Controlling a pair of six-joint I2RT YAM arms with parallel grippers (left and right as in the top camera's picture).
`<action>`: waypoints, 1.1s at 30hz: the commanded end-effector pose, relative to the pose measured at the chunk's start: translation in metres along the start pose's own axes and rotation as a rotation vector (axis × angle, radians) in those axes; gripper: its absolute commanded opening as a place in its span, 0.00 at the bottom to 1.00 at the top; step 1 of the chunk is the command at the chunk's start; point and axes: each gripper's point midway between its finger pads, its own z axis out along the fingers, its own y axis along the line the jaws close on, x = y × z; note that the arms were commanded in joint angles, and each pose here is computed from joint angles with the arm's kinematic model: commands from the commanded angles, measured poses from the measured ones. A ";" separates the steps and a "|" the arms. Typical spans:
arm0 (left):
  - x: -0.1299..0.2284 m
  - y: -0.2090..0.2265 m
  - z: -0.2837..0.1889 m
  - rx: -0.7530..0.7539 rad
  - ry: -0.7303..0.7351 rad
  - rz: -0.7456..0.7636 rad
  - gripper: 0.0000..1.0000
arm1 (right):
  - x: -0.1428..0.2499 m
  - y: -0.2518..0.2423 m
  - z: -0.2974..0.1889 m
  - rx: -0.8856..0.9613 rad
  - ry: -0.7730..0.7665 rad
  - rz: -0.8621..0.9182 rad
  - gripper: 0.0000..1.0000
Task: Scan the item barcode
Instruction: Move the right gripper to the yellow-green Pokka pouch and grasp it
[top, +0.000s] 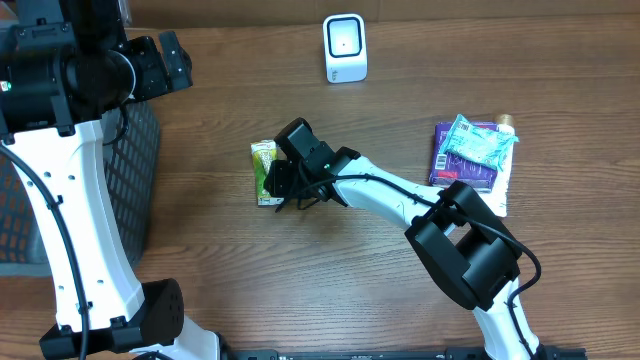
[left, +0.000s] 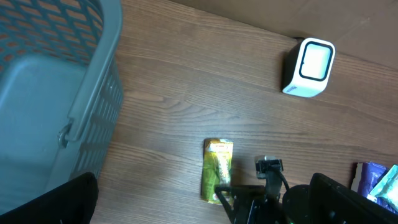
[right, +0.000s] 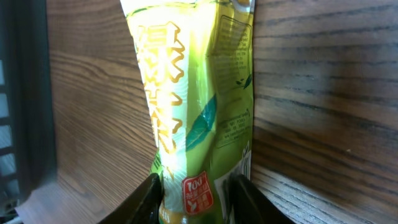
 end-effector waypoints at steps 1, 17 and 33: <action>-0.004 -0.002 -0.001 0.006 -0.012 0.021 1.00 | 0.002 -0.015 0.006 0.049 -0.001 0.004 0.25; -0.004 -0.002 -0.001 0.006 -0.012 0.021 0.99 | -0.041 -0.145 -0.144 0.885 -0.072 -0.298 0.04; -0.004 -0.002 -0.001 0.006 -0.012 0.021 1.00 | -0.029 -0.114 -0.134 0.847 -0.164 -0.225 0.80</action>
